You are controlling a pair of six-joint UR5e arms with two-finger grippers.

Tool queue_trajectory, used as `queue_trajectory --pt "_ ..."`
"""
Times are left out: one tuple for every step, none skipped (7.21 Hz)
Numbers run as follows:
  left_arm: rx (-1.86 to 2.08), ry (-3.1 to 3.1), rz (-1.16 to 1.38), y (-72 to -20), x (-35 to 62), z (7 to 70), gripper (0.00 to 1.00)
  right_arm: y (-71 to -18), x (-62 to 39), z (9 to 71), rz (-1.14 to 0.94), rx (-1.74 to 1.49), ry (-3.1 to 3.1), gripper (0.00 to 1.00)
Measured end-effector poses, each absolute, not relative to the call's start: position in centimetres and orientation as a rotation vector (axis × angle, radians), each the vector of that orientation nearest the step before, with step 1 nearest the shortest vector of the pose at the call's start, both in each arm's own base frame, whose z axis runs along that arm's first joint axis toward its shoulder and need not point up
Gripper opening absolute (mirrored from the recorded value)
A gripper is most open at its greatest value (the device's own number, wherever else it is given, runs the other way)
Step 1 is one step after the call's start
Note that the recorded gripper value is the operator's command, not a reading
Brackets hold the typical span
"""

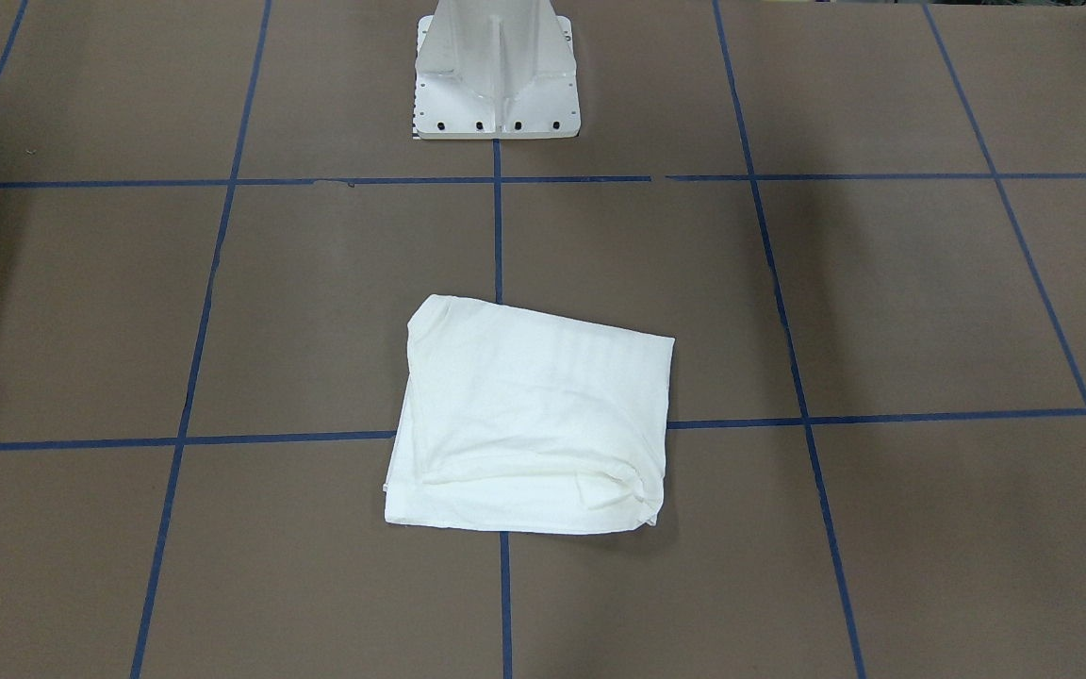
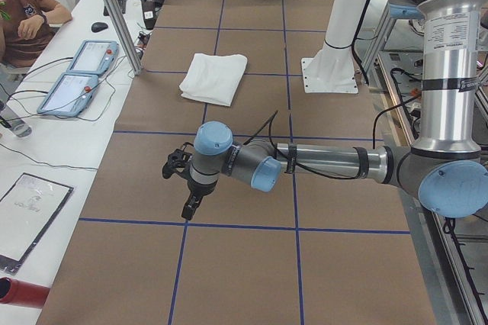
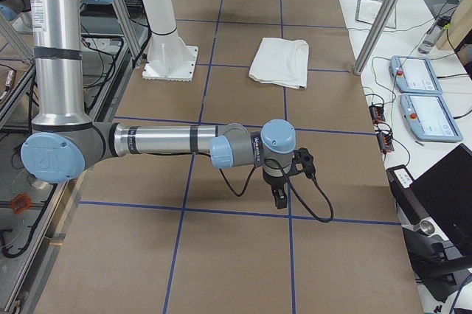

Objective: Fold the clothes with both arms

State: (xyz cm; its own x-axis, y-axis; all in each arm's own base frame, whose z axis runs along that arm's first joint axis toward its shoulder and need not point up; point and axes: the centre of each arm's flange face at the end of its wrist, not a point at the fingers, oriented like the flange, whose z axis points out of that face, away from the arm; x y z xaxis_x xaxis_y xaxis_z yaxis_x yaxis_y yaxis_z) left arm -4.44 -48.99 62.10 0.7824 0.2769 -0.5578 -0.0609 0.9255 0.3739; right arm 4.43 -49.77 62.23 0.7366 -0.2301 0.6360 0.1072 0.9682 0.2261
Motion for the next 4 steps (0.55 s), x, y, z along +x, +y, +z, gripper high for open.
queue_trajectory --pt "0.318 0.654 0.172 -48.7 -4.5 63.5 1.00 -49.5 4.5 61.9 -0.166 0.143 -0.725 1.00" --pt "0.288 0.659 0.159 -48.3 -4.6 64.3 1.00 -49.0 4.4 61.1 -0.141 0.089 -0.751 1.00" --pt "0.248 0.668 0.146 -47.9 -4.5 64.9 1.00 -48.1 4.7 60.0 -0.110 0.037 -0.770 1.00" --pt "0.203 0.693 0.134 -47.5 -4.3 65.0 1.00 -47.5 5.2 59.4 -0.078 0.001 -0.792 1.00"
